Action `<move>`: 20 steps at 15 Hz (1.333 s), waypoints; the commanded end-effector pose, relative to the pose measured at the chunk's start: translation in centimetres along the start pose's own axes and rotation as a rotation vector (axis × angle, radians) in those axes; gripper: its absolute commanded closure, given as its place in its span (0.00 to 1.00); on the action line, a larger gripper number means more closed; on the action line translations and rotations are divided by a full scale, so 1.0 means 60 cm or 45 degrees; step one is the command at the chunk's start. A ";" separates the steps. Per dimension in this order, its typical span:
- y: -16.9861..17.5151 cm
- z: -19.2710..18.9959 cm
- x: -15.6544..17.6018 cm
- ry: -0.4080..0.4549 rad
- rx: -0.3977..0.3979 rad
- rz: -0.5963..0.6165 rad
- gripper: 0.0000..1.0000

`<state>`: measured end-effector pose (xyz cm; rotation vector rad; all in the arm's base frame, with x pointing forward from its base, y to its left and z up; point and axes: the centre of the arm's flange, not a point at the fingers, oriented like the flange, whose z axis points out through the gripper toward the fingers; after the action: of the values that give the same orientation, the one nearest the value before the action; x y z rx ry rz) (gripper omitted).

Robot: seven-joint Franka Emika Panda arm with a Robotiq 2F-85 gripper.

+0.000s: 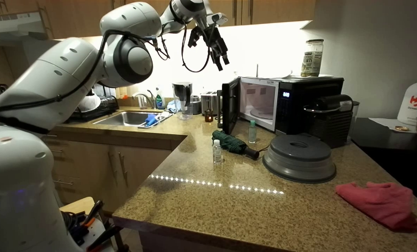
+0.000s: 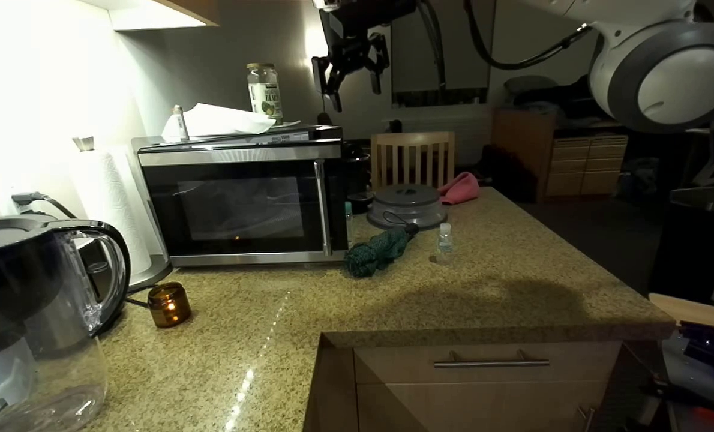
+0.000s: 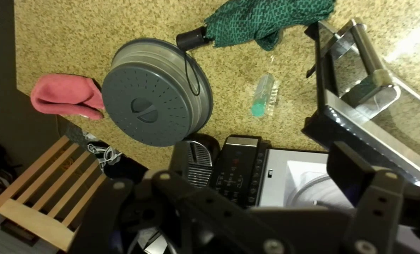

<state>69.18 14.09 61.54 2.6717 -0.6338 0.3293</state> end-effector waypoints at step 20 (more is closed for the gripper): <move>-0.029 0.111 -0.022 0.175 -0.059 -0.038 0.00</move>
<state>73.39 13.71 55.98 2.5950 -0.5885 0.4390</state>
